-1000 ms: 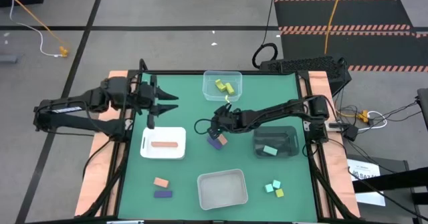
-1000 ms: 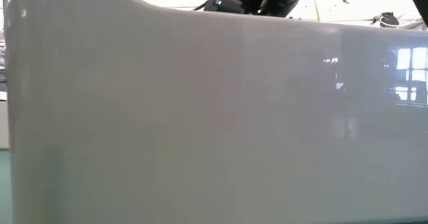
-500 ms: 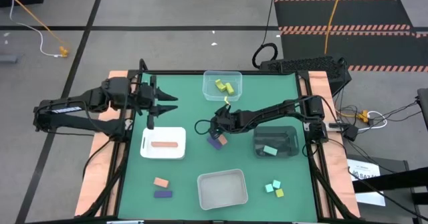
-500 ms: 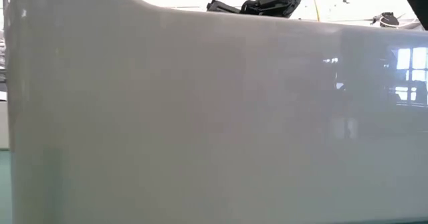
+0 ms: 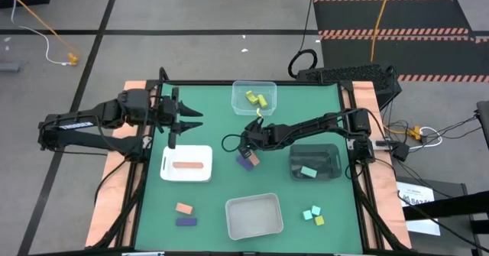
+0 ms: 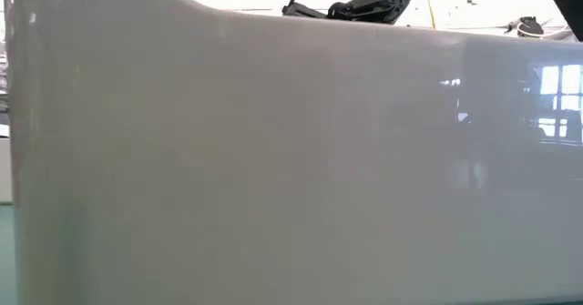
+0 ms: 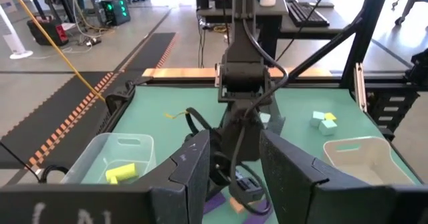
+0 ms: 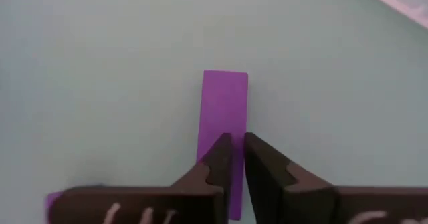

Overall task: Sort & place blocks by color
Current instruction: Put the top purple block into the gray bin

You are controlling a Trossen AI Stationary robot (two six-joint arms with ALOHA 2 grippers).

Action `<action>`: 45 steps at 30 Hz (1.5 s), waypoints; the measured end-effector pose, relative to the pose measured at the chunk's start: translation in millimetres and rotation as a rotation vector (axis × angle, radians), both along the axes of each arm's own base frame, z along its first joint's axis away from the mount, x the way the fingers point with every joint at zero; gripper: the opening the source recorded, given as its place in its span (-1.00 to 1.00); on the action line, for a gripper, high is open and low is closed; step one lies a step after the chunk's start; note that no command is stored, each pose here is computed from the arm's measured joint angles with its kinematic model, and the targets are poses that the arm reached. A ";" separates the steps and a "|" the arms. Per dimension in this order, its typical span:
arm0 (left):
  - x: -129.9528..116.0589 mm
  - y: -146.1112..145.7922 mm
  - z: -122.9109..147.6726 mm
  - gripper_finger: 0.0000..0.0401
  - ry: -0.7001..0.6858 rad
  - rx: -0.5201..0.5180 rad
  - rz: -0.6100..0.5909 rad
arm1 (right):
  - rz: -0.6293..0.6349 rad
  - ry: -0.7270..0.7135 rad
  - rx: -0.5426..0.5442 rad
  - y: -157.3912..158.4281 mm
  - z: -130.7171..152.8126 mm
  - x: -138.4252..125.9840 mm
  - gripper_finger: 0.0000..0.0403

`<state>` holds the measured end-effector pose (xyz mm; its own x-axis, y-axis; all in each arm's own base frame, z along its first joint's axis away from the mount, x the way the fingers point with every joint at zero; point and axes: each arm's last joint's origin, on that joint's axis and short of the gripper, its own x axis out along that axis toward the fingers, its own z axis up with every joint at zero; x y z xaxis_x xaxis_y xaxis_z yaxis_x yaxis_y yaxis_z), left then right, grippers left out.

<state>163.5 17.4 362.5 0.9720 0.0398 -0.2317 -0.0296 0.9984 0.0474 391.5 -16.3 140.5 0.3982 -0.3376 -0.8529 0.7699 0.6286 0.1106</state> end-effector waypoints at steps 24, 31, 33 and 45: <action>-1.0 -0.1 -3.8 -0.35 0.041 -0.005 0.000 | 0.015 -0.189 0.058 4.4 3.3 16.8 0.35; -1.3 -0.2 -4.5 -0.35 0.048 -0.008 0.000 | 0.072 -0.100 0.022 9.6 -15.9 16.4 0.33; -1.2 -0.2 -4.6 -0.35 0.048 -0.008 0.000 | 0.096 -0.064 0.000 12.6 -19.1 15.2 0.33; -1.3 -0.2 -4.6 -0.35 0.048 -0.010 0.001 | 0.117 0.115 -0.089 15.1 -28.8 2.6 -0.18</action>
<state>162.2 17.3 358.0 0.9596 0.0383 -0.2788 -0.0287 0.9988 0.0385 394.1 -1.2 111.7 0.3409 -0.3712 -0.8637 0.6951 0.7181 -0.0343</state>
